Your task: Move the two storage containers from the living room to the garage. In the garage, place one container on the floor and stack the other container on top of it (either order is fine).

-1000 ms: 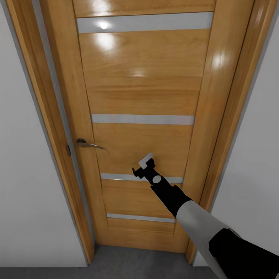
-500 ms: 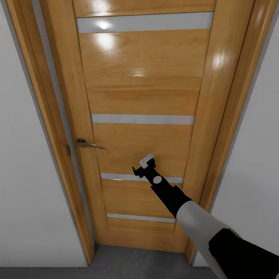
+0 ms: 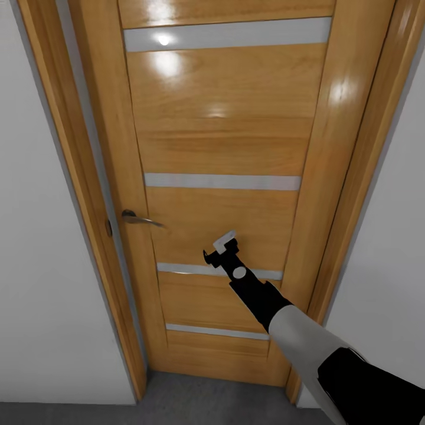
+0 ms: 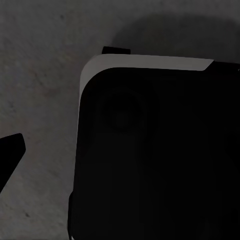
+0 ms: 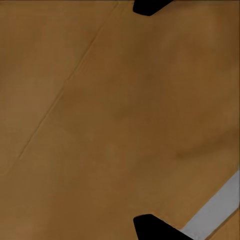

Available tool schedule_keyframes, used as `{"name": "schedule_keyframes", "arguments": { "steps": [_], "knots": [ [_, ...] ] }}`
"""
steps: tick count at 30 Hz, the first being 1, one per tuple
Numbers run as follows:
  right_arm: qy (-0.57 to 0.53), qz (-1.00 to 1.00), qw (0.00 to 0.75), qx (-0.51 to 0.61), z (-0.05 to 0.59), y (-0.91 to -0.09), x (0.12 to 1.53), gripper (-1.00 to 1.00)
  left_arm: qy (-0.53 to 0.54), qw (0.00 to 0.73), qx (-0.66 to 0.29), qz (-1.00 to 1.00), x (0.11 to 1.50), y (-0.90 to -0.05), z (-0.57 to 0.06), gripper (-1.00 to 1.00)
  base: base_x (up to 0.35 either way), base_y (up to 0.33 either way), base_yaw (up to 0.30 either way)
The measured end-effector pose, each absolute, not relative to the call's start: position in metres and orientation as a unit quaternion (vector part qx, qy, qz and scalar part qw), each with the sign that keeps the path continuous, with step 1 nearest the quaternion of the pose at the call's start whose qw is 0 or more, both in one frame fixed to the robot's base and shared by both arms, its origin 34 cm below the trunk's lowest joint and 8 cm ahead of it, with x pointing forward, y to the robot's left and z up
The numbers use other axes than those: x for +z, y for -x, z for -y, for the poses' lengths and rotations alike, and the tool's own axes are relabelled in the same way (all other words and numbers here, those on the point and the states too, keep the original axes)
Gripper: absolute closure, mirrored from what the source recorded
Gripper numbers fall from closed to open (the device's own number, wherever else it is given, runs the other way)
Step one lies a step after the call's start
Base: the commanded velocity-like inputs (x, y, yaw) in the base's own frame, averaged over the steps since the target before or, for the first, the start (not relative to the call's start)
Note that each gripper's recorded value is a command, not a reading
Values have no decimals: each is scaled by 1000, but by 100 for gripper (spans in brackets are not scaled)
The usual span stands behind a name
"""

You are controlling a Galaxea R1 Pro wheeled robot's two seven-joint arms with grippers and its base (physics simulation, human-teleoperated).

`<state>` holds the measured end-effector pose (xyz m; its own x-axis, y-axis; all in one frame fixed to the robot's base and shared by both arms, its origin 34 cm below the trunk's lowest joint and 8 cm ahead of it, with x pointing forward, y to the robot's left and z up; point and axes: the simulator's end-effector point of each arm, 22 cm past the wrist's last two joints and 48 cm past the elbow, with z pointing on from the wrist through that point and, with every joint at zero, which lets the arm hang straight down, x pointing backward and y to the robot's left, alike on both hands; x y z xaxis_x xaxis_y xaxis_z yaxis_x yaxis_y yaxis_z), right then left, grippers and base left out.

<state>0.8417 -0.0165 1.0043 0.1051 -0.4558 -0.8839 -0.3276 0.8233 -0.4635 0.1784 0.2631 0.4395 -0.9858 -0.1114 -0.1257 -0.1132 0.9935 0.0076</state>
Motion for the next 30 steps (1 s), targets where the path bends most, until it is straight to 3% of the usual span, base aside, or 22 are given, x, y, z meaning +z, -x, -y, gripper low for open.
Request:
{"name": "schedule_keyframes", "arguments": {
  "steps": [6, 18, 30],
  "knots": [
    [291, -659, 692, -47, 14, -842, 1016, -100, 56, 63, 8, -996, 439, -178, -264, -100, 0, 0, 250],
    [291, -660, 692, -45, 14, -842, 1014, -100, 56, 63, 8, -996, 439, -178, -264, -100, 5, 0, 26],
    [325, -656, 676, -86, 22, -842, 996, -100, 57, 63, 8, -996, 440, -178, -266, -100, 267, 0, 0]
  ]
}}
